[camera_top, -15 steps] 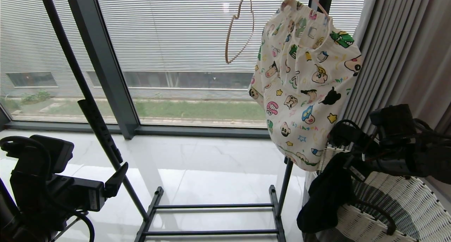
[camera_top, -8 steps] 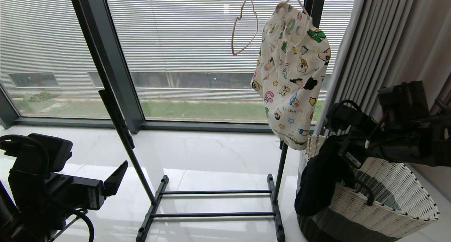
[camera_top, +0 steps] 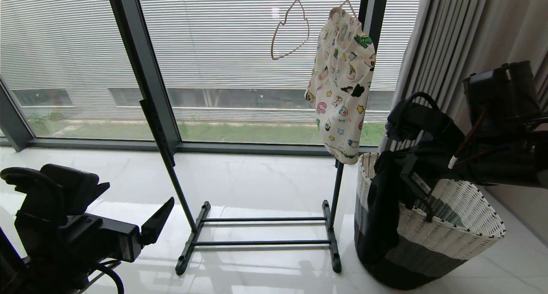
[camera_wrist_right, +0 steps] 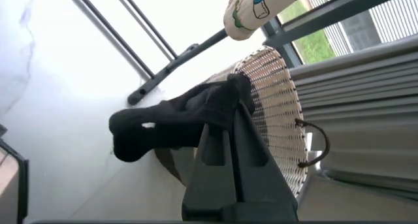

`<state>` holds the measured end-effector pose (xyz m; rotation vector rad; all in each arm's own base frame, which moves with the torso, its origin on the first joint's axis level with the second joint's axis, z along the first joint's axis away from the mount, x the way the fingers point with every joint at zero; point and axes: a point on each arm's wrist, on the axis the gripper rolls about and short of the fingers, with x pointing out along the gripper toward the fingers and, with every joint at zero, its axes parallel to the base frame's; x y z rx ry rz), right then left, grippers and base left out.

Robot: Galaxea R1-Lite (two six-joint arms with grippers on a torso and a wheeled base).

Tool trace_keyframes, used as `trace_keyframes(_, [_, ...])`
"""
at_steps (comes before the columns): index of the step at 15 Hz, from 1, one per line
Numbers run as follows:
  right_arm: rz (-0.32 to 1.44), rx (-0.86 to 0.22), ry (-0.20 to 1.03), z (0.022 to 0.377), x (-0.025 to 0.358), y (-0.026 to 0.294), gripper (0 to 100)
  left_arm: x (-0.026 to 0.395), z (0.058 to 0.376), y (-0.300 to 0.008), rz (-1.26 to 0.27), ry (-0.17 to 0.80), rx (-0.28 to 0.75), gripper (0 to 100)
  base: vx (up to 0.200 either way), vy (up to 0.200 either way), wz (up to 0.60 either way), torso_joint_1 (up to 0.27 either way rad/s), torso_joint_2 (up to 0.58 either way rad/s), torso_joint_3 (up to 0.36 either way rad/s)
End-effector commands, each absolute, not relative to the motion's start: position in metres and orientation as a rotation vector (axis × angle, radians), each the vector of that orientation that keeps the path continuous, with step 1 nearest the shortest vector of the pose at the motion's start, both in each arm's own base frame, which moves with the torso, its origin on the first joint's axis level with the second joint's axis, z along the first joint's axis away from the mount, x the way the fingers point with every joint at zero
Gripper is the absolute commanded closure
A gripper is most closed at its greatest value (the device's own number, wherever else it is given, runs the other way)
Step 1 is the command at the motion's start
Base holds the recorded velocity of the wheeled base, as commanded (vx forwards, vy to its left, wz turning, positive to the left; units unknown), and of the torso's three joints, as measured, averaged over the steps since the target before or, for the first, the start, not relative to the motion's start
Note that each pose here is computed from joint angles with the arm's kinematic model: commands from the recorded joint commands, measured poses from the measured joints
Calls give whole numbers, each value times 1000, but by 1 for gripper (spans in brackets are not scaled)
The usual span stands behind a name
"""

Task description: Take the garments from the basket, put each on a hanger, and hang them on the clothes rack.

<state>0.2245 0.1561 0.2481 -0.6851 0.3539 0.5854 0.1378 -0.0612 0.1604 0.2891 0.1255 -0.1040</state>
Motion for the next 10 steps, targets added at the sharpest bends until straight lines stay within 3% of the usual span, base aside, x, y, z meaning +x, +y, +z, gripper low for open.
trace_keyframes(1, [627,-662,323,254,218,168,100,137,165,-73,-171,103,279,0,0,0,0,0,0,0])
trace_keyframes(3, [647,-657,299,260,214,173,100,140,171,-104,-315,100,186,0,0,0,0,0,0,0])
trace_keyframes(8, [660,-650,274,271,206,173,100,133,147,-197,-637,206,240,0,0,0,0,0,0,0])
trace_keyframes(10, [688,-641,283,276,190,169,100,135,142,-264,-743,221,181,0,0,0,0,0,0,0])
